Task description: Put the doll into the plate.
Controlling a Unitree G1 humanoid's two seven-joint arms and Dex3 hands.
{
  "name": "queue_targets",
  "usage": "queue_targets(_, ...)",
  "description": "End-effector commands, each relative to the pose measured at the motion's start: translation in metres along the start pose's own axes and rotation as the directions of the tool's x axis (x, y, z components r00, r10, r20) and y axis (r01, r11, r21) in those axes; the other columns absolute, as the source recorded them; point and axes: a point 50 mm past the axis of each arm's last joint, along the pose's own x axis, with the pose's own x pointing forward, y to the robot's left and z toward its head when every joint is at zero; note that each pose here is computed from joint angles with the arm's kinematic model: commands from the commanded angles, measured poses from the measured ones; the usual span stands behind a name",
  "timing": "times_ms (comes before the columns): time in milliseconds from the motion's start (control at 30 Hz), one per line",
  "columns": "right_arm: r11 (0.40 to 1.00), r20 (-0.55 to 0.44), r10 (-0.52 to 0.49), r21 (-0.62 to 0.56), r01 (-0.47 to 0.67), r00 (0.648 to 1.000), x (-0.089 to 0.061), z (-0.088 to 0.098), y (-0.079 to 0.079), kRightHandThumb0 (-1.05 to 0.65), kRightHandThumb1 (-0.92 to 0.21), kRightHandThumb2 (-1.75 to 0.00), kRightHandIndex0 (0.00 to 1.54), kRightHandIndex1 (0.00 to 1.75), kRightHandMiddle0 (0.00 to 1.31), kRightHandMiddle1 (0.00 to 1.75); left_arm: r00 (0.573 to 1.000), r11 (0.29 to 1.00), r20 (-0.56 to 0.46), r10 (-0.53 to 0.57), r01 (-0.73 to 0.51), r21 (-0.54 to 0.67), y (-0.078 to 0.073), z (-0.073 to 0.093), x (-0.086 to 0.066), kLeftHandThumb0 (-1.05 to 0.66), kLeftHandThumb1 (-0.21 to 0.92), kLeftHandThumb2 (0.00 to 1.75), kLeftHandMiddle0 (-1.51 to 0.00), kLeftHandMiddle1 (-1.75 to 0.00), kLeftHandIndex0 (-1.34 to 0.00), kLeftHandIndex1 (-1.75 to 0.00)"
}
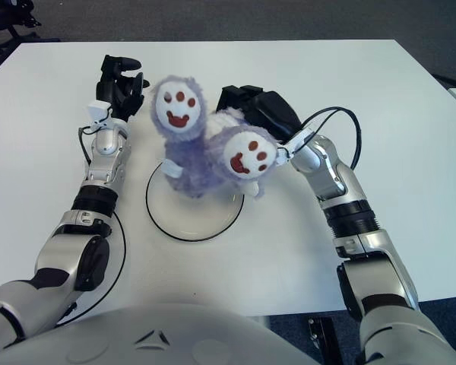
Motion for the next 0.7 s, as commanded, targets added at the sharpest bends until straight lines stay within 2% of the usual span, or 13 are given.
queue_targets(0,0.999,0.015,-0.029,0.015,0.029,0.999,0.000,0.003,-0.007,0.00,-0.30,-1.35,0.60,1.75,0.43,1.74,1.000,1.000,0.008,0.001,-0.001,0.006,-0.001,0.002,0.003,0.00,0.92,0.34,-0.35,-1.51,-0.34,-1.49)
queue_targets(167,0.997,0.028,0.003,0.073,-0.005,1.000,-0.003,0.006,0.000,0.00,-0.30,-1.35,0.60,1.75,0.42,1.74,1.000,1.000,0.006,-0.002,0.002,0.011,-0.002,0.002,0.003,0.00,0.92,0.35,-0.35,-1.51,-0.34,-1.50)
queue_targets(333,0.999,0.034,0.014,0.049,-0.016,0.999,-0.004,0.007,0.001,0.00,-0.30,-1.35,0.61,1.75,0.42,1.74,1.000,1.000,0.005,-0.003,0.003,0.015,-0.002,0.002,0.003,0.00,0.92,0.35,-0.34,-1.51,-0.33,-1.50)
queue_targets(567,0.999,0.041,0.043,-0.024,-0.043,0.998,-0.004,0.007,0.005,0.00,-0.39,-1.23,0.53,1.75,0.38,1.72,1.000,1.000,0.007,-0.005,0.005,0.017,-0.002,0.002,0.003,0.00,0.92,0.35,-0.34,-1.52,-0.33,-1.50)
queue_targets(667,0.997,0.036,0.069,-0.049,-0.067,0.997,-0.005,0.008,0.005,0.00,-0.48,-1.09,0.48,1.73,0.36,1.66,1.000,1.000,0.008,-0.006,0.005,0.018,-0.001,0.002,0.003,0.00,0.92,0.35,-0.34,-1.52,-0.33,-1.50)
